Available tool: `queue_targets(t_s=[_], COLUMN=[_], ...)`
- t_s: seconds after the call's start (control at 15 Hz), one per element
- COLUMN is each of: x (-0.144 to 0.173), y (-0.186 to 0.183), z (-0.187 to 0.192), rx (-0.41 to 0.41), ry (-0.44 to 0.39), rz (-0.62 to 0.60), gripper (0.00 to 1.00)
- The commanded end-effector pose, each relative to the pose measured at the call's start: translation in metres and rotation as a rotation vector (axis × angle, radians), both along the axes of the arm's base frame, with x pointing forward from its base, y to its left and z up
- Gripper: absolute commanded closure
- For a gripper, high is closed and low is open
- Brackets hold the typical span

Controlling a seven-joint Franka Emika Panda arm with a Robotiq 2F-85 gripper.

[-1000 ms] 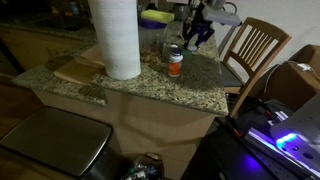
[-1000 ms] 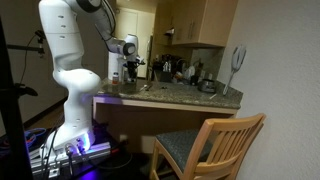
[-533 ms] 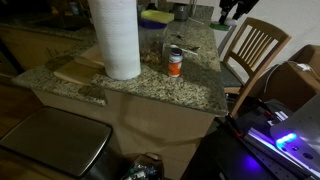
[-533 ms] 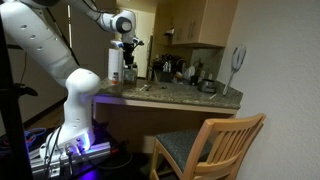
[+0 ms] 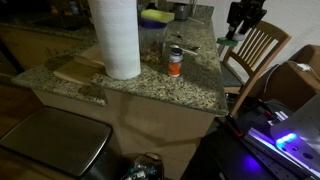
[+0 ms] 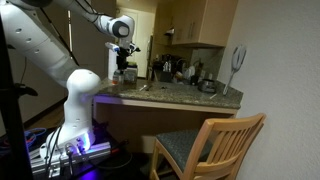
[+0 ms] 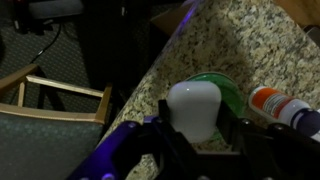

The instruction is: Move the green object backwards

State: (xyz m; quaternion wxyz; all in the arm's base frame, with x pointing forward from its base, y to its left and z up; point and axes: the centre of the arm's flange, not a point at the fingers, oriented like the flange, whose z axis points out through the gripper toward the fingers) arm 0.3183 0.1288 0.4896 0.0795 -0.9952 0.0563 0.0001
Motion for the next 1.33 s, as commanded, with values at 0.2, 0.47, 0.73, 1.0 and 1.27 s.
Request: queue_targets(t_s=[0.2, 0.47, 0.73, 1.0, 1.27], x=[-0.026, -0.026, -0.016, -0.008, -0.020], y=[0.013, 0.012, -0.014, -0.097, -0.165], z=[-0.020, -0.020, -0.010, 0.053, 0.119], rx=[0.034, 0.022, 0.084, 0.209, 0.237], ry=[0.111, 0.094, 0.067, -0.059, -0.123], rz=[0.183, 0.324, 0.368, 0.312, 0.298], gripper=[0.76, 0.76, 0.76, 0.76, 0.76])
